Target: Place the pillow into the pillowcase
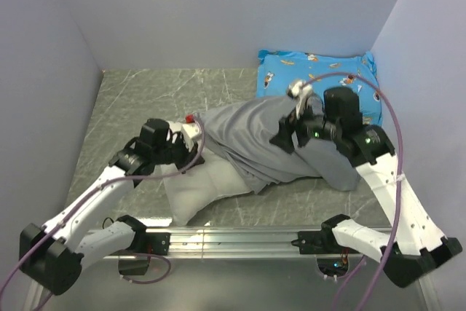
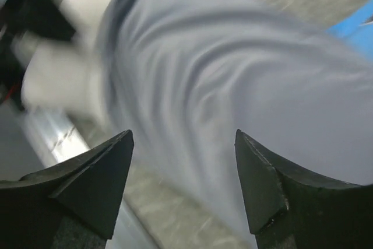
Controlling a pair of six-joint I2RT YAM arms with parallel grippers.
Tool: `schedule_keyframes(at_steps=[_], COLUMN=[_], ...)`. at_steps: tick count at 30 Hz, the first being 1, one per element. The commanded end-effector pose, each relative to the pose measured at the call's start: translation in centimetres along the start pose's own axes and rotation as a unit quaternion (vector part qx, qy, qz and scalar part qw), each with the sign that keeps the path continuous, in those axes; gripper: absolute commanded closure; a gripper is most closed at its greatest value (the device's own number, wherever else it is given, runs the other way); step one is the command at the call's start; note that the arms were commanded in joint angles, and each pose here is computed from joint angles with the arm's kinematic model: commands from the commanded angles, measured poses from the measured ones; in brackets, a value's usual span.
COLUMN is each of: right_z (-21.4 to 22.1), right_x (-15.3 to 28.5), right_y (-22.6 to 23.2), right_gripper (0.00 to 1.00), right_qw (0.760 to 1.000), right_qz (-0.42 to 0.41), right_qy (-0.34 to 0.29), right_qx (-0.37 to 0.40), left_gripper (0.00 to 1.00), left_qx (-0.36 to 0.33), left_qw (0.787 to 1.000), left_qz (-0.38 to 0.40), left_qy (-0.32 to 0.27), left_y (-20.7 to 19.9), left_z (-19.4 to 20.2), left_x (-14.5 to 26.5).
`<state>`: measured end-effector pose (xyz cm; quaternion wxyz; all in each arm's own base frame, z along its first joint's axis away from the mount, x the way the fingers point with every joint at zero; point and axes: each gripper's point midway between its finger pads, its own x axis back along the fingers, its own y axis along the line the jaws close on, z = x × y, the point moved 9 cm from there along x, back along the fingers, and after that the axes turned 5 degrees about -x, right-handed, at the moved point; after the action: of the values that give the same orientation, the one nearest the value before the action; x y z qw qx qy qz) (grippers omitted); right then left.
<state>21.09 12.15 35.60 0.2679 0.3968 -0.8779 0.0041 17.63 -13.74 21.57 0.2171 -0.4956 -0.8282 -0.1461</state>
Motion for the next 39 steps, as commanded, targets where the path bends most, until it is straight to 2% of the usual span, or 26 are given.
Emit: schedule_keyframes(at_steps=[1,3,5,9,13,16,17,21,24,25,26,27,28,29,30,31,33,34,35,37,38,39], right_z=[7.4,8.6,9.9,11.7,10.9,11.7,11.9,13.3,13.4,13.4,13.3,12.7,12.2,11.8,10.5,10.0,7.6,6.8,5.9,3.1,2.3,0.5], right_x=[-1.4,-1.8,-2.6,-4.7,-6.0,-7.3,-7.7,-10.2,-11.4,-11.6,-11.8,-12.0,-12.0,-11.8,-11.5,-10.9,-9.6,-8.9,-8.5,-7.9,-7.3,-7.5], right_y=[0.8,1.5,3.0,3.6,5.6,7.0,6.9,6.4,5.8,5.8,5.9,6.3,6.5,7.2,8.2,9.8,11.8,13.1,13.9,15.8,16.8,17.7], right_gripper=[0.25,0.27,0.27,0.17,0.16,0.16,0.16,0.22,0.28,0.34,0.48,0.59,0.86,0.96,1.0,1.0,1.0,1.0,1.0,1.0,1.0,1.0], right_qw=[0.99,0.988,0.984,0.986,0.98,0.97,0.969,0.957,0.953,0.953,0.953,0.956,0.958,0.96,0.964,0.959,0.953,0.938,0.93,0.913,0.891,0.881], right_qz=[-0.08,-0.092,-0.103,-0.049,-0.055,-0.051,-0.031,0.024,0.064,0.069,0.069,0.053,0.044,0.007,-0.029,-0.111,-0.194,-0.268,-0.301,-0.365,-0.417,-0.443], right_qy=[0.115,0.118,0.142,0.16,0.179,0.217,0.224,0.271,0.275,0.275,0.274,0.269,0.263,0.26,0.242,0.238,0.202,0.194,0.184,0.159,0.163,0.152], right_qx=[-0.016,-0.029,-0.016,0.02,0.067,0.096,0.102,0.102,0.108,0.107,0.109,0.105,0.106,0.107,0.11,0.103,0.116,0.104,0.1,0.094,0.077,0.076], left_gripper=[1.0,1.0,1.0,1.0,1.0,1.0,1.0,1.0,1.0,1.0,1.0,1.0,1.0,1.0,1.0,1.0,1.0,1.0,1.0,1.0,1.0,1.0], left_qx=[0.125,0.202,0.247,0.271,0.293,0.308,0.314,0.326,0.325,0.325,0.327,0.329,0.333,0.347,0.353,0.35,0.374,0.372,0.394,0.396,0.426,0.434], left_qw=[0.991,0.975,0.965,0.957,0.951,0.946,0.944,0.94,0.94,0.94,0.939,0.938,0.937,0.932,0.928,0.928,0.917,0.916,0.904,0.897,0.881,0.875], left_qz=[0.053,0.086,0.086,0.09,0.09,0.088,0.088,0.089,0.087,0.086,0.084,0.085,0.086,0.089,0.095,0.097,0.109,0.111,0.119,0.128,0.134,0.137], left_qy=[-0.02,-0.023,-0.031,-0.045,-0.049,-0.048,-0.047,-0.053,-0.06,-0.059,-0.06,-0.063,-0.064,-0.064,-0.068,-0.081,-0.09,-0.104,-0.112,-0.149,-0.155,-0.163], left_y=[1.4,2.5,3.7,4.6,5.1,5.4,5.5,5.7,5.7,5.7,5.7,5.8,5.7,5.7,5.6,5.8,5.6,5.7,5.6,5.8,5.6,5.6], left_z=[-2.1,-3.2,-3.9,-5.2,-5.4,-5.1,-4.9,-4.9,-5.0,-4.9,-4.9,-4.9,-4.8,-4.7,-4.7,-4.9,-4.8,-4.9,-5.2,-5.7,-6.1,-6.4], left_x=[0.0,-0.5,-0.7,-0.9,-0.9,-1.0,-1.2,-1.0,-0.8,-0.8,-0.8,-0.8,-0.9,-1.0,-0.9,-1.1,-1.1,-1.2,-1.2,-1.1,-1.0,-0.9])
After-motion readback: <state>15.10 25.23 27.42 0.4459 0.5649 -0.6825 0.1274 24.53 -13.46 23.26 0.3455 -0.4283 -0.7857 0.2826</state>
